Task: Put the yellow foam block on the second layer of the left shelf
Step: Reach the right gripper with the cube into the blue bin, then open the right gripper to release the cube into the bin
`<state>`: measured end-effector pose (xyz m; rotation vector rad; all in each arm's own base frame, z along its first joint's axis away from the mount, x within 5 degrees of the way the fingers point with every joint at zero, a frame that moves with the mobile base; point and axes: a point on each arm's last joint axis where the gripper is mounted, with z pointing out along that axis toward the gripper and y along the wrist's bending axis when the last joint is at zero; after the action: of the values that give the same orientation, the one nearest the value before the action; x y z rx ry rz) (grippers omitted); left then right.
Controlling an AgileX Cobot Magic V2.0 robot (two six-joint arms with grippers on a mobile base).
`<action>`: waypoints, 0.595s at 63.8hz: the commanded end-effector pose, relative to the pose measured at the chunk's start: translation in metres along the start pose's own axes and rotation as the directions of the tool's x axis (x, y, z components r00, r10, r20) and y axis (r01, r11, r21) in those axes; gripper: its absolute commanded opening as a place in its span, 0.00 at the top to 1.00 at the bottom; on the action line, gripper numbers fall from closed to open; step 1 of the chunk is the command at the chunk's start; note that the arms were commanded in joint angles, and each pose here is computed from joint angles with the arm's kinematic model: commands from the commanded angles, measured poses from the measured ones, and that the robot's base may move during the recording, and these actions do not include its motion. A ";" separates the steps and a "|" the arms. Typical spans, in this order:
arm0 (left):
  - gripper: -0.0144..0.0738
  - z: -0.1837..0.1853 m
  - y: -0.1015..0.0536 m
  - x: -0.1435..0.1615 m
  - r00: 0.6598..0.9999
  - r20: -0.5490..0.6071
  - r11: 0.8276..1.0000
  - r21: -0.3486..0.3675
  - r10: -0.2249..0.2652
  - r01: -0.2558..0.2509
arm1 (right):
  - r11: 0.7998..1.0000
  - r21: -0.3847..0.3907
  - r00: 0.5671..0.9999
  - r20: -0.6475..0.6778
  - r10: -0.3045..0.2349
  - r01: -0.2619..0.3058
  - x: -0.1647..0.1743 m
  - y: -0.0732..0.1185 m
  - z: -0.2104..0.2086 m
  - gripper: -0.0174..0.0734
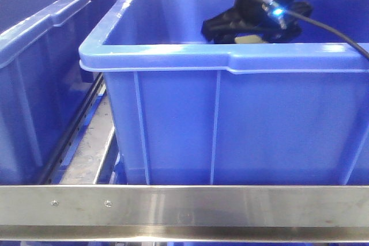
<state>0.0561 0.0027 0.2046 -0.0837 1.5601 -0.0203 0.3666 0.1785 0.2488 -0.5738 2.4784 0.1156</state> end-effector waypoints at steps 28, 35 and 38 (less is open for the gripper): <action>0.68 0.001 -0.001 0.001 0.999 0.052 1.000 0.014 -0.006 0.006 | 0.999 0.029 0.989 0.145 -0.031 0.027 -0.021 -0.007 -0.021 0.11; 0.68 0.001 -0.001 0.001 0.999 0.052 1.000 0.014 -0.006 0.006 | 0.999 0.031 0.987 0.155 -0.033 0.029 -0.022 -0.007 -0.025 0.11; 0.68 0.001 -0.001 0.001 0.999 0.052 1.000 0.014 -0.006 0.006 | 0.999 0.032 0.986 0.162 -0.034 0.029 -0.023 -0.008 -0.028 0.11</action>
<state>0.0561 0.0027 0.2046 -0.0837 1.5601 -0.0203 0.3714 0.1778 0.2419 -0.5888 2.4711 0.0910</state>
